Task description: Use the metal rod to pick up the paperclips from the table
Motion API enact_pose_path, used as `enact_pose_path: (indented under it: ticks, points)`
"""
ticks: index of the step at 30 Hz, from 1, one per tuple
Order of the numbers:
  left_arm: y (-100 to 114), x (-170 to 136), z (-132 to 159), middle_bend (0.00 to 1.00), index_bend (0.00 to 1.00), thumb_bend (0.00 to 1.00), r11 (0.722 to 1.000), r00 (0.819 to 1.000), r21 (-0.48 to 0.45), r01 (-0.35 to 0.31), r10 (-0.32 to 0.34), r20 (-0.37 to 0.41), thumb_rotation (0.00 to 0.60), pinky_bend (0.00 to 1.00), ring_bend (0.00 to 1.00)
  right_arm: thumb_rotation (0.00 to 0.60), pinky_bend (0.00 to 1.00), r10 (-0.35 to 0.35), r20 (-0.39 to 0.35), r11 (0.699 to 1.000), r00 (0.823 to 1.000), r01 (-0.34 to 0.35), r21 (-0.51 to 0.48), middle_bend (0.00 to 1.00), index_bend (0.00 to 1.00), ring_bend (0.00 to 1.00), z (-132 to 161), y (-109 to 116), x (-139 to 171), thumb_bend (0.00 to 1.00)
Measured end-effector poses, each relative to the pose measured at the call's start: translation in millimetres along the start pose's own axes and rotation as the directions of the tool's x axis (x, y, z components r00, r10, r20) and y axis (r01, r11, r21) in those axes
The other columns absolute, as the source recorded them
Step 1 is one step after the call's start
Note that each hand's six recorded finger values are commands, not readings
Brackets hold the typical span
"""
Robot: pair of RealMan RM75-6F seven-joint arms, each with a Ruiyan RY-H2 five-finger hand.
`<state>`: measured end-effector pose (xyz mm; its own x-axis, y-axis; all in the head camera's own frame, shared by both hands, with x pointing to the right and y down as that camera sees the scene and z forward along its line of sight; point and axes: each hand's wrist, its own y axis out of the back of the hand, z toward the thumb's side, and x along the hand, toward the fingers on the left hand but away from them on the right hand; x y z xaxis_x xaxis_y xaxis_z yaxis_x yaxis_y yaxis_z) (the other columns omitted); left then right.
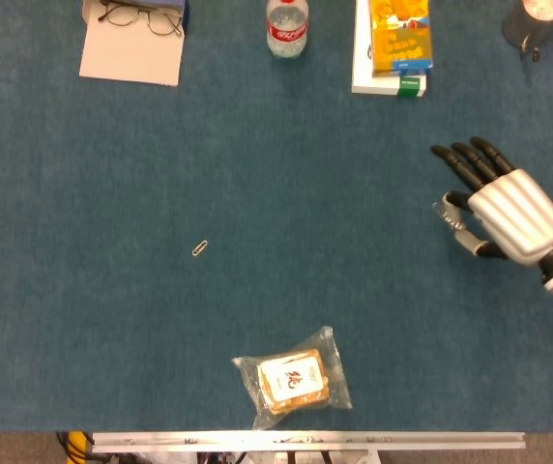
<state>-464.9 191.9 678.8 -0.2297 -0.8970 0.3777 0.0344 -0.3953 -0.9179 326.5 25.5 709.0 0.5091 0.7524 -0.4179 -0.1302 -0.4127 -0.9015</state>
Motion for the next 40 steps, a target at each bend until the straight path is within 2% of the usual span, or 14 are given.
enact_pose_path:
  ticks: [2,7,10,19,25,31,40]
  points:
    - [-0.1,0.4,-0.1,0.0,0.26,0.35,1.0,1.0,0.0,0.0,0.0,0.0,0.6,0.13,0.0,0.6,0.05,0.008,0.029,1.0,1.0,-0.008,0.012,0.05,0.52,0.0,-6.2,-2.0,1.4,0.29]
    - [0.2,1.2,0.8,0.0,0.26,0.35,1.0,1.0,0.0,0.0,0.0,0.001,0.6,0.13,0.0,0.6,0.05,0.021,0.075,1.0,0.997,-0.022,0.016,0.05,0.22,0.0,-14.8,-4.7,2.5,0.18]
    - [0.6,1.2,1.5,0.0,0.26,0.35,1.0,1.0,0.0,-0.002,0.002,0.003,0.6,0.13,0.0,0.6,0.05,0.015,0.084,1.0,0.996,-0.016,0.011,0.05,0.12,0.0,-15.5,-2.9,0.5,0.15]
    - [4.5,0.8,1.5,0.0,0.26,0.35,1.0,1.0,-0.014,-0.017,0.017,0.002,0.6,0.13,0.0,0.6,0.05,-0.024,0.075,0.999,0.997,0.027,-0.036,0.05,0.11,0.0,-16.2,6.2,4.9,0.14]
    - [17.0,1.4,4.4,0.0,0.26,0.35,0.997,0.997,-0.037,-0.07,0.07,0.02,0.6,0.13,0.0,0.6,0.05,-0.094,0.12,0.994,0.988,0.1,-0.05,0.06,0.11,0.0,-28.7,18.5,24.6,0.15]
    - [32.6,5.3,12.1,0.0,0.26,0.35,0.99,0.99,-0.062,-0.125,0.128,0.055,0.6,0.13,0.0,0.6,0.05,-0.165,0.214,0.984,0.963,0.177,-0.038,0.06,0.12,0.0,-48.0,31.7,63.8,0.15]
    - [46.9,12.5,31.2,0.0,0.26,0.35,0.985,0.979,-0.07,-0.159,0.167,0.121,0.6,0.13,0.0,0.6,0.05,-0.236,0.347,0.966,0.908,0.258,-0.017,0.06,0.12,0.0,-65.6,41.8,131.4,0.15]
